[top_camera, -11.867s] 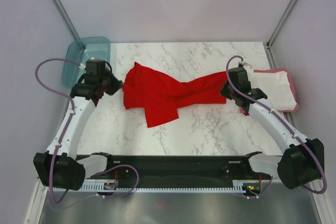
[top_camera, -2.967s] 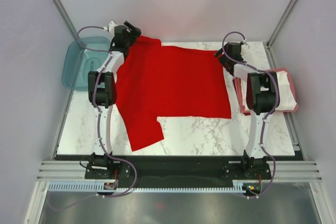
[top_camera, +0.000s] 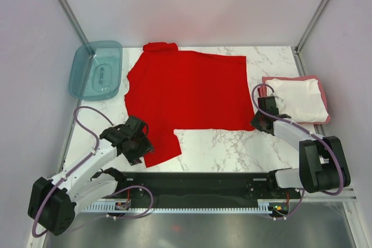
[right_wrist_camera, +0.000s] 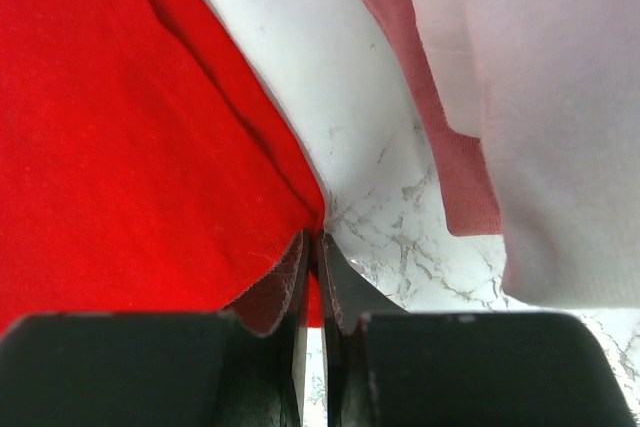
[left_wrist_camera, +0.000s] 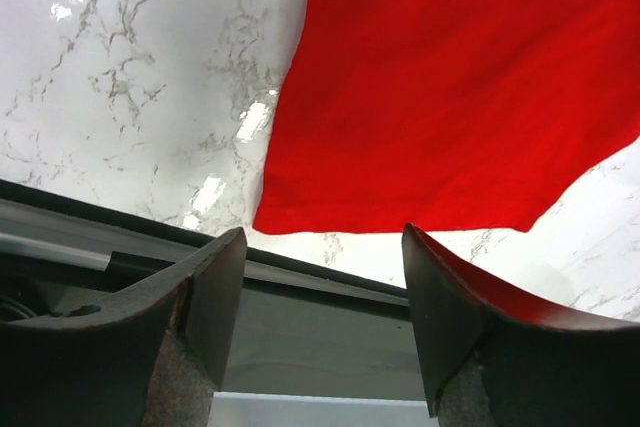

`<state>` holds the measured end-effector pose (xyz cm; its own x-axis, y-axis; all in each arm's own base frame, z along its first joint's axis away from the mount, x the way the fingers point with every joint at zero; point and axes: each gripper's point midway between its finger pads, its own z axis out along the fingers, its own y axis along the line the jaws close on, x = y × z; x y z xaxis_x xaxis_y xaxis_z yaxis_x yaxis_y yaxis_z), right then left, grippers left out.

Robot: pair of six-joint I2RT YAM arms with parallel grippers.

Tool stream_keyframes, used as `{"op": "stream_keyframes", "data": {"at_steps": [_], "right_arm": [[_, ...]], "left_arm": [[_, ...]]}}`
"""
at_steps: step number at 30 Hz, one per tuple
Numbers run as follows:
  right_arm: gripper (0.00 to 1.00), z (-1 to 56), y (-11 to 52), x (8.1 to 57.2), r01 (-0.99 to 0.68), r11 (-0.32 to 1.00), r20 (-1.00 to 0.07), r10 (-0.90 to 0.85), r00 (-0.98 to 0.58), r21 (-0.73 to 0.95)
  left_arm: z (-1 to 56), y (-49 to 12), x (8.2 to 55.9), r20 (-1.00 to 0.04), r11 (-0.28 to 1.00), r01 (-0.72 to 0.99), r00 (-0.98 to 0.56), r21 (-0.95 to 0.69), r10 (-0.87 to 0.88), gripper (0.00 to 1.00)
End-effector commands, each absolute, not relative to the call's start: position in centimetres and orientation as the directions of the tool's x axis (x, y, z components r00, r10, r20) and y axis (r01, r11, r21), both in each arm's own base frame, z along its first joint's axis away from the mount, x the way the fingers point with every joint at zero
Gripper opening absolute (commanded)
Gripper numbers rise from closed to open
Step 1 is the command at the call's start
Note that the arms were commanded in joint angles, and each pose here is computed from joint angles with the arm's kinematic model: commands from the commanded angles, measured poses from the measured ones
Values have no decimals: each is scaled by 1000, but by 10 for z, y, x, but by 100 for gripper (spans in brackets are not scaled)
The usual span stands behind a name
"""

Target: Fold and stack the t-shirts

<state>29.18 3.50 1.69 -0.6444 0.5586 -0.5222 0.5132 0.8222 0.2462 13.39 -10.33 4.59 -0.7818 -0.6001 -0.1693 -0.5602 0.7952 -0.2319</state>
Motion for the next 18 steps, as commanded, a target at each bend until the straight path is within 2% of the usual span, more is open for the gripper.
{"op": "stream_keyframes", "data": {"at_steps": [1, 8, 14, 18], "right_arm": [[13, 19, 35, 293, 514, 823, -521, 557, -647, 242], [13, 20, 36, 292, 514, 822, -518, 558, -648, 244], [13, 19, 36, 292, 513, 823, -518, 557, -649, 243], [13, 19, 36, 292, 511, 824, -517, 556, -651, 244]], "left_arm": [[50, -99, 133, -181, 757, -620, -736, -206, -653, 70], [44, -99, 137, -178, 753, -641, -731, -150, -658, 68], [30, -107, 140, -149, 799, -596, -785, -81, -601, 66], [27, -108, 139, -156, 807, -588, -793, -60, -589, 63]]}}
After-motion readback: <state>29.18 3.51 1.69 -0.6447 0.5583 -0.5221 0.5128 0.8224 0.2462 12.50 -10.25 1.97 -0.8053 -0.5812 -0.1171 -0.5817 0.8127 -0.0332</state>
